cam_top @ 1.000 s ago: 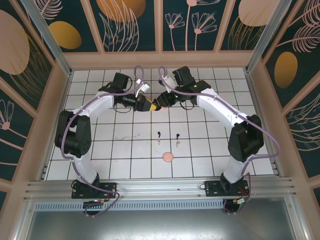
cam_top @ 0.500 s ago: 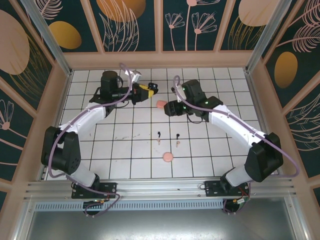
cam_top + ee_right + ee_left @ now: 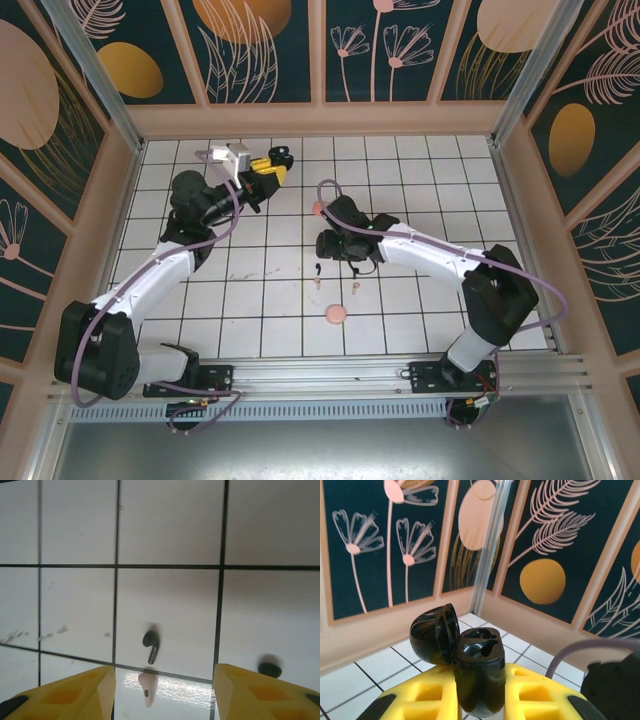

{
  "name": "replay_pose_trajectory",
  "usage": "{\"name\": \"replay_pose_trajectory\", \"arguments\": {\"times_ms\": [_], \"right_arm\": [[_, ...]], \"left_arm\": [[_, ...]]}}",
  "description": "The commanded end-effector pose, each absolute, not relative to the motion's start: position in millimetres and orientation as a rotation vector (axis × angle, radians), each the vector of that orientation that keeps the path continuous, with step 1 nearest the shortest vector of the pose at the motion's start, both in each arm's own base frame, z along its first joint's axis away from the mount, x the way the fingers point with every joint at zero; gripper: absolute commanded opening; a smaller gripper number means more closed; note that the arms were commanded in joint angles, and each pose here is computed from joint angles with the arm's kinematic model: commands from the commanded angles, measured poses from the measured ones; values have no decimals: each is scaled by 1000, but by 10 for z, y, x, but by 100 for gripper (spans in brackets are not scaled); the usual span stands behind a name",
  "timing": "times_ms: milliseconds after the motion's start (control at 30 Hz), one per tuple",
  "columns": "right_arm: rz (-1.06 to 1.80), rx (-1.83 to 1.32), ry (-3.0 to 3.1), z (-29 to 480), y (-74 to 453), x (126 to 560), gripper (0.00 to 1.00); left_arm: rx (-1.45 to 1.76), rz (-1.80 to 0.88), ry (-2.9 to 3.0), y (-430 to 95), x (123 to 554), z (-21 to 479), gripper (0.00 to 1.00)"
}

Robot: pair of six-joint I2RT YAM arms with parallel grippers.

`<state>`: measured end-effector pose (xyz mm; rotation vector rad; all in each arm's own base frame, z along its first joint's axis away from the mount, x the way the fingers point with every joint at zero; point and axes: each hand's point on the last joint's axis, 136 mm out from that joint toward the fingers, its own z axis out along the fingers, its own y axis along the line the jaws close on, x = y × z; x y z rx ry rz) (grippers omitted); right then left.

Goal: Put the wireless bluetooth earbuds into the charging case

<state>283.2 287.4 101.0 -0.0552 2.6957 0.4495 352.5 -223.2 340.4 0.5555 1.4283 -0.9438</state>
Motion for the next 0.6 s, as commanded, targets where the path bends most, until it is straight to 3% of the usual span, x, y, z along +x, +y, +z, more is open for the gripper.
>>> {"name": "replay_pose_trajectory", "arguments": {"times_ms": [0,567], "right_arm": [[395,66,2698,929,2850,2844,55],[118,-25,2783,586,3091,2905,52]], "left_arm": [[514,-866,1284,-2079,3453,3665,0],[229,-534,1199,-1440,3517,3813,0]]}}
